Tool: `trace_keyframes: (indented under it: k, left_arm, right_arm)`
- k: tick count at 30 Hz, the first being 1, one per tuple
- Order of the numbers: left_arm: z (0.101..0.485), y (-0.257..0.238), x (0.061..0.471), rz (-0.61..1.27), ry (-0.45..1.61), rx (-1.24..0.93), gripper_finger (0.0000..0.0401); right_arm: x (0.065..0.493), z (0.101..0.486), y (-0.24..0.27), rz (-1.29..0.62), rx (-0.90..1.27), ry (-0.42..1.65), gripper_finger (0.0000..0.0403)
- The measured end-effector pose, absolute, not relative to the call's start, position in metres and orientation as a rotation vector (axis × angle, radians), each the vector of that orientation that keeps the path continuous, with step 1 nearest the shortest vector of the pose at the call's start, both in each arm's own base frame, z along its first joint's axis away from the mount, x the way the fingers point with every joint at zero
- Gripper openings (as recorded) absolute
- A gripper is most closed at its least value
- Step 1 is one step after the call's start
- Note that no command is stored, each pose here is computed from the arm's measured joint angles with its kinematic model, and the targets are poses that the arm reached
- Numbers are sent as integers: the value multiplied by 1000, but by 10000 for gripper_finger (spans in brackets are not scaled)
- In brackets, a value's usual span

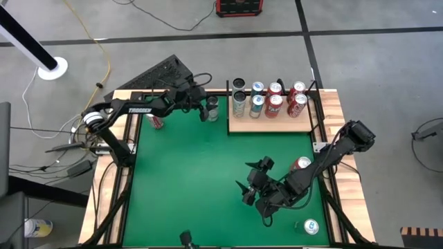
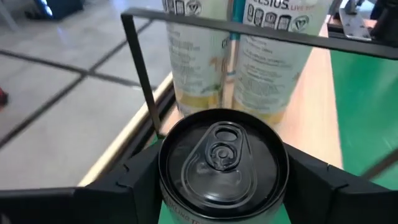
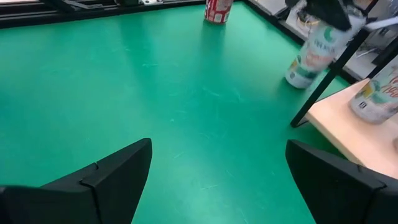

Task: Sort soda cans
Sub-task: Put the white and blue soda can on the shelf align with the other white and blue soda cans

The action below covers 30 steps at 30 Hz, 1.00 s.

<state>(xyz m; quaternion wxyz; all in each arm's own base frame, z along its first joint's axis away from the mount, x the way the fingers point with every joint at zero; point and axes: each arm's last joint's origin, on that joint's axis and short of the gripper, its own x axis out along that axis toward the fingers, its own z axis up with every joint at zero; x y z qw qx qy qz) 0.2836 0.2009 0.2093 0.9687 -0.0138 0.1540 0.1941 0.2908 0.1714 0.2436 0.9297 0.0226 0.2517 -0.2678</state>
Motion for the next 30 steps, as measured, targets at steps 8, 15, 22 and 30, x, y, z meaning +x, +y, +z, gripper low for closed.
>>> trace_keyframes:
  k: [8,15,22,30]
  left_arm:
    - [273,150,259,310,288,-5,231]
    - [316,86,256,206,121,57,231]
    - [328,54,281,140,28,73,231]
    - [331,55,345,60,97,137,231]
  right_arm:
    - [289,243,175,-533,64,518,393]
    - [289,243,175,-533,64,518,393]
    - [289,243,174,-530,37,527,393]
    - [290,242,169,-546,12,545,393]
